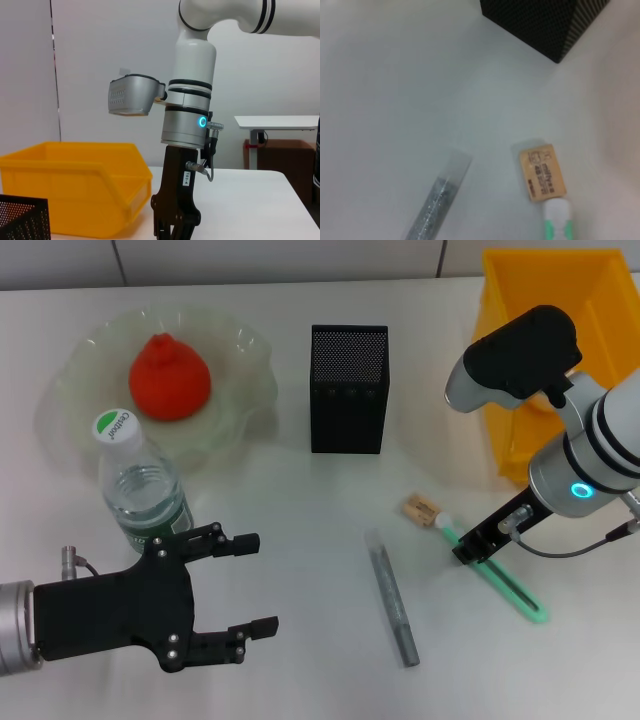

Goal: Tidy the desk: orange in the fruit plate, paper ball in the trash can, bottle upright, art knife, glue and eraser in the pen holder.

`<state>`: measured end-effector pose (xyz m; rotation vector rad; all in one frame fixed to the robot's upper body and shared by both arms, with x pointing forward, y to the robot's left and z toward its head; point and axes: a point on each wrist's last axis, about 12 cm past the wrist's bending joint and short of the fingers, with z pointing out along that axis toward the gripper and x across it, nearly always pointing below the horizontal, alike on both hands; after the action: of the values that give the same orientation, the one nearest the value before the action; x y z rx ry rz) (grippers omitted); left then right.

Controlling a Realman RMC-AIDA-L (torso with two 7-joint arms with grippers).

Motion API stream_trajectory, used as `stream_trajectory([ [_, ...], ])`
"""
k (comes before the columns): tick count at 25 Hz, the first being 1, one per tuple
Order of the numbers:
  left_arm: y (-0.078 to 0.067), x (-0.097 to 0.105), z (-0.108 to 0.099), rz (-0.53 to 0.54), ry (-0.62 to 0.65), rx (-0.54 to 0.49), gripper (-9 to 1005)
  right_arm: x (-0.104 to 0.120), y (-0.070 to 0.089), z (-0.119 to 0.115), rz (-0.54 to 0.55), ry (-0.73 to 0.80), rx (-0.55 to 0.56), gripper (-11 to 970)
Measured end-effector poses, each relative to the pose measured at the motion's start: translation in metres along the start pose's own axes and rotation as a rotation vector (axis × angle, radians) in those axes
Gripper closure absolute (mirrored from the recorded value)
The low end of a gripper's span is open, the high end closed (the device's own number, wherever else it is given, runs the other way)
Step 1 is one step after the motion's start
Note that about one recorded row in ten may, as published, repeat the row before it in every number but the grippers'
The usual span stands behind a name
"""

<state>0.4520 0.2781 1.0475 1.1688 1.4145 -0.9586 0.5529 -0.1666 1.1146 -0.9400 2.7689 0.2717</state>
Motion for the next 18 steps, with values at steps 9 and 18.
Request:
stream_trajectory([
  [9, 0.000, 0.000, -0.001, -0.001, 0.002, -0.002, 208, -0.001, 0.000, -0.008, -0.002, -0.032, 0.004, 765],
  [18, 0.000, 0.000, 0.000, 0.001, 0.001, 0.009, 208, -0.011, -0.001, -0.074, -0.009, -0.277, 0.056, 786],
])
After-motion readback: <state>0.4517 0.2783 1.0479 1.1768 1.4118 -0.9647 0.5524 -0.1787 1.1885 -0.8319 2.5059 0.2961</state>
